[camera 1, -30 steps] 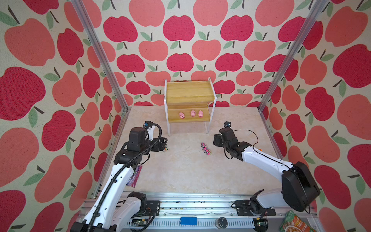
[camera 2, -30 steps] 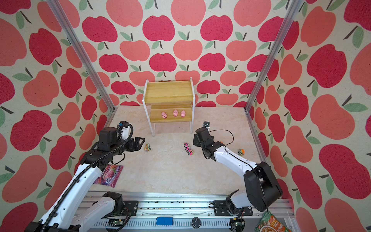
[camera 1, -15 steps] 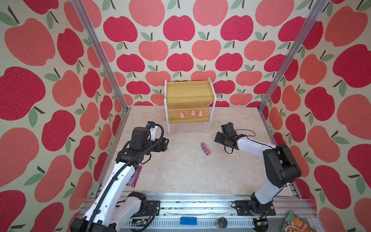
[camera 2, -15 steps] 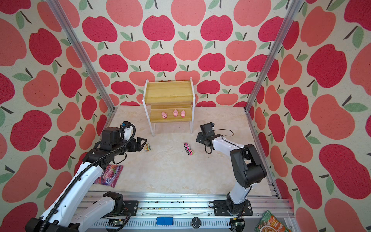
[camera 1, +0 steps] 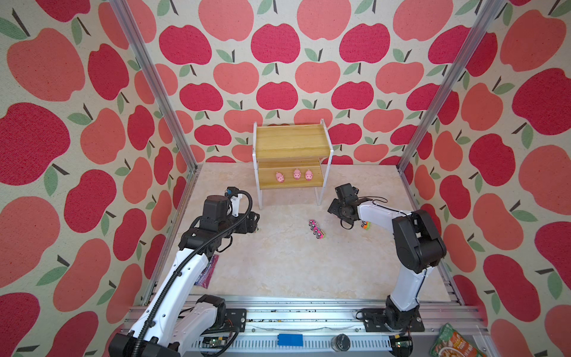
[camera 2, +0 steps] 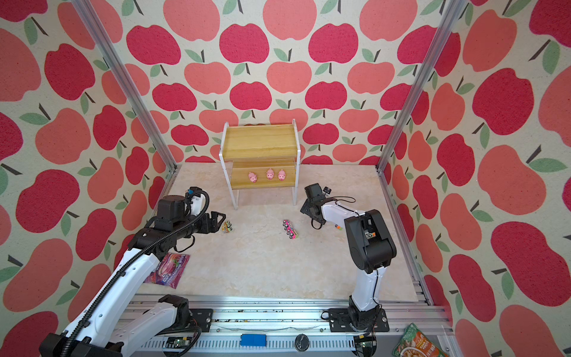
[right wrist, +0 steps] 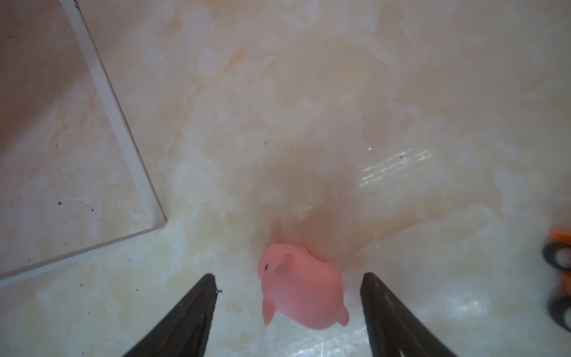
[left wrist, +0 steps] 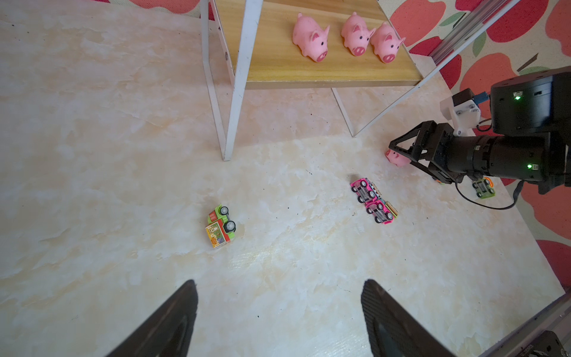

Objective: Organize plastic toys on shelves
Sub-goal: Pick up the plastic toy from the center of the table.

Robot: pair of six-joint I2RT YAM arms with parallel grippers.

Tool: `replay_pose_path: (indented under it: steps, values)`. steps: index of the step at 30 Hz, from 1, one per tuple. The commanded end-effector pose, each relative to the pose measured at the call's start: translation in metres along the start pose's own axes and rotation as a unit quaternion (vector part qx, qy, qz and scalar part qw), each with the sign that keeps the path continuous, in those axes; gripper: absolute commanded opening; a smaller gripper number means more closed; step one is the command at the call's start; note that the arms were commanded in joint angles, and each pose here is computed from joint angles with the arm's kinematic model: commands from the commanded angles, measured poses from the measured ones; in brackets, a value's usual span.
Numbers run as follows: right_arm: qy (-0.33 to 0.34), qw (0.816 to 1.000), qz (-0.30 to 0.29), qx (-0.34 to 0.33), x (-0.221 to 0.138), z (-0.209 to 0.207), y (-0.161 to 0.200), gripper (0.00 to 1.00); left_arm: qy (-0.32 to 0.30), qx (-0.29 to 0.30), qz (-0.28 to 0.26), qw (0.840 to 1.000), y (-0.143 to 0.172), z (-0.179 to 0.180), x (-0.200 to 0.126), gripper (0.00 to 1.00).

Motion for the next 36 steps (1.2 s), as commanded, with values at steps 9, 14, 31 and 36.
replay_pose_path:
  steps: [9,14,31,36]
  values:
    - [0.035,0.999,0.025,0.011,0.012,-0.010,0.002,0.68,-0.010,0.009,0.005,1.000,0.004,0.005,0.000,0.86]
    - [0.034,0.999,0.033,0.006,0.017,-0.010,0.005,0.58,-0.012,0.010,0.002,1.000,0.004,0.005,-0.002,0.86]
    - [0.019,0.995,0.009,-0.093,-0.026,-0.008,0.005,0.39,-0.014,0.007,0.001,1.000,0.003,0.007,-0.003,0.86]
    - [-0.015,0.986,-0.012,-0.163,-0.059,0.015,0.019,0.38,-0.016,0.005,0.000,1.000,0.002,0.009,-0.003,0.86]
Point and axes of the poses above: each gripper's point midway between its finger pads, its own x axis out along the fingers, its own z axis along the line the jaws close on, y = z × x, the point moved 1 cm from there along -x, back along the fingers, and after that the axes turned 8 degrees about -x, right-handed, at the moved point
